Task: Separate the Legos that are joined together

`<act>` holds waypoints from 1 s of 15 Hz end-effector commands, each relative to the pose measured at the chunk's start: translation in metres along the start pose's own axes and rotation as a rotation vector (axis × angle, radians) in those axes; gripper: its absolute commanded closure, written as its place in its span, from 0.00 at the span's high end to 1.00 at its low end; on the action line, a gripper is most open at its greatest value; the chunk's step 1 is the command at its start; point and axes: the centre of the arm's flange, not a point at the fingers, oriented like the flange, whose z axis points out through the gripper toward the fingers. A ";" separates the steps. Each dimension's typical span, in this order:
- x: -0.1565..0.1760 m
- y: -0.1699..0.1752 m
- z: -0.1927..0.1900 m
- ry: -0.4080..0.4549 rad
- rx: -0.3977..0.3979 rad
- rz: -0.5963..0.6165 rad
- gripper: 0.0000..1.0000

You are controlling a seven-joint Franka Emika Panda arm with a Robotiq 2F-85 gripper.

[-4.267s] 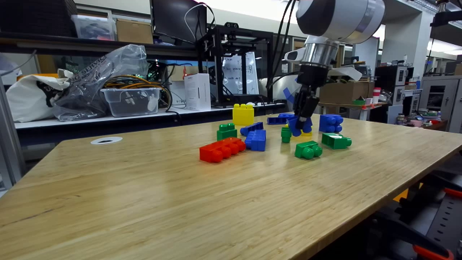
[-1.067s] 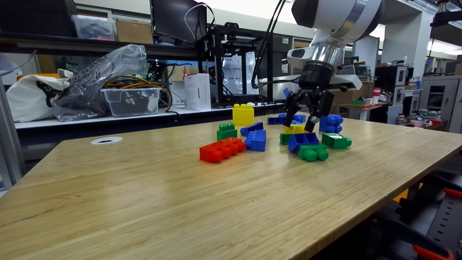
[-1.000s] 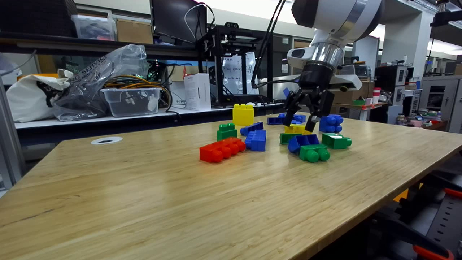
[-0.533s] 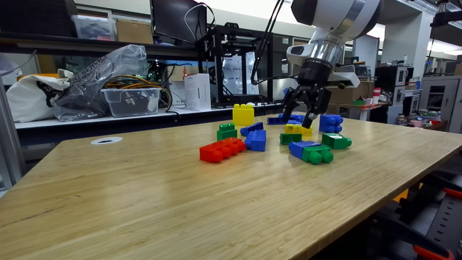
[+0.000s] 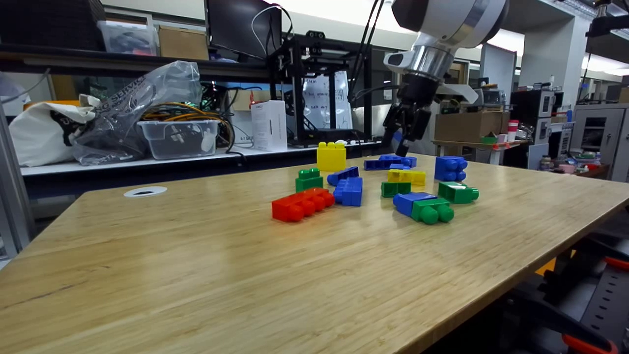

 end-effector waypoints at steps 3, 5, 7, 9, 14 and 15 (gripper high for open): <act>0.008 0.051 -0.003 -0.143 -0.062 0.163 1.00; 0.007 0.067 -0.002 -0.185 -0.081 0.222 1.00; 0.010 0.081 -0.003 -0.218 -0.110 0.295 1.00; 0.013 0.093 -0.006 -0.240 -0.126 0.383 1.00; 0.023 0.104 -0.012 -0.298 -0.118 0.513 1.00; 0.023 0.104 -0.012 -0.320 -0.112 0.522 1.00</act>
